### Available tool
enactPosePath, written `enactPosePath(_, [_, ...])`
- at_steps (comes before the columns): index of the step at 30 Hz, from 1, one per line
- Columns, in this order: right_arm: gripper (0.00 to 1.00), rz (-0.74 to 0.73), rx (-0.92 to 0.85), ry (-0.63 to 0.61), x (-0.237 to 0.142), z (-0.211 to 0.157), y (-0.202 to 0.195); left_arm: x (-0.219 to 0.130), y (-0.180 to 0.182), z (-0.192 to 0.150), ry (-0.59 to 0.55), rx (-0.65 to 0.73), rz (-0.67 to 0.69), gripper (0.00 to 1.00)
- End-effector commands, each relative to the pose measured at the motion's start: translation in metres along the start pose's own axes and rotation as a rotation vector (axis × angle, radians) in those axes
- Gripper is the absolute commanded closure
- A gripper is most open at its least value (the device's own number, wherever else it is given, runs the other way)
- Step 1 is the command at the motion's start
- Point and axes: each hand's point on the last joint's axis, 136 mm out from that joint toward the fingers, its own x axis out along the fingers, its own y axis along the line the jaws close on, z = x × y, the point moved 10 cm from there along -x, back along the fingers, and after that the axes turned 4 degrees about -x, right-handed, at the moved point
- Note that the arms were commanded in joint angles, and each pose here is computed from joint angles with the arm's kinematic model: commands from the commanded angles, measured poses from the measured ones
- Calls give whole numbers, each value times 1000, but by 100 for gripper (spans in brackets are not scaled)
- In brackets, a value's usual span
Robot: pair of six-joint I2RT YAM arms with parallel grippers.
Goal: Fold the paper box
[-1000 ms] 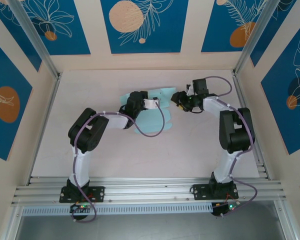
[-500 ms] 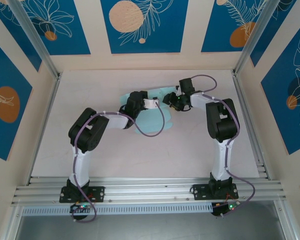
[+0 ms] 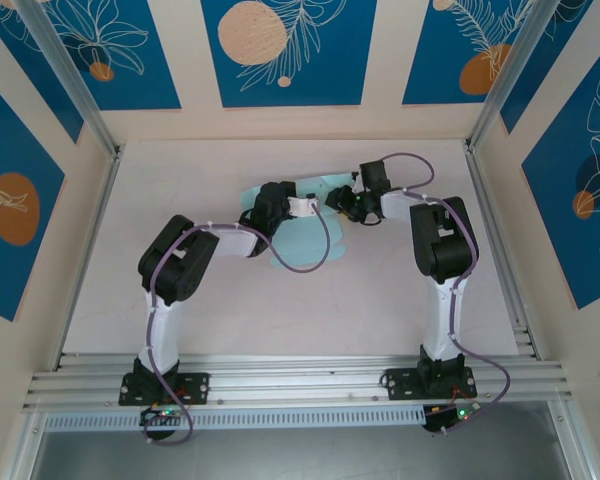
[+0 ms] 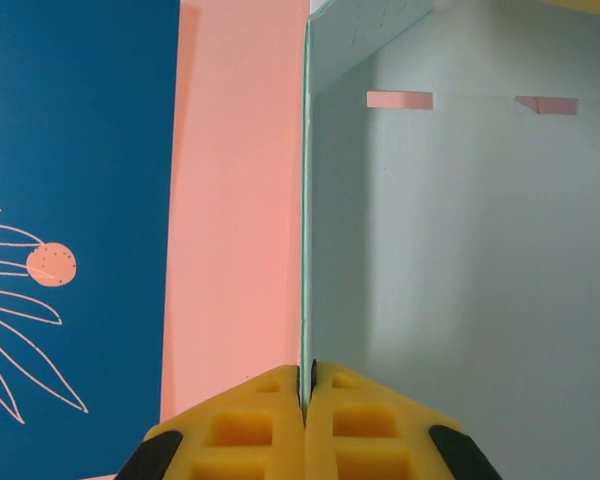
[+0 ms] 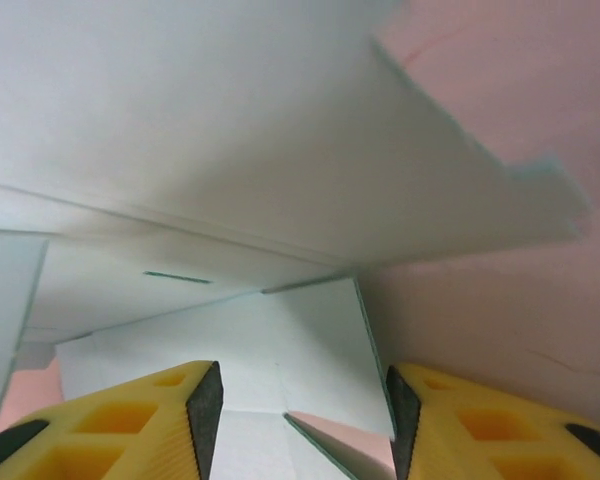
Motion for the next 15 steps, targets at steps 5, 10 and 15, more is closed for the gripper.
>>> enactPosePath(5, [54,198,-69,-85,-3,2,11,5,-16,-1,13,-1,-64,100])
enactPosePath(10, [54,231,-110,-127,-13,0,18,6,-19,-2,22,4,-69,100])
enactPosePath(15, [59,253,-137,-146,-18,-4,25,6,-18,-2,23,2,-68,100])
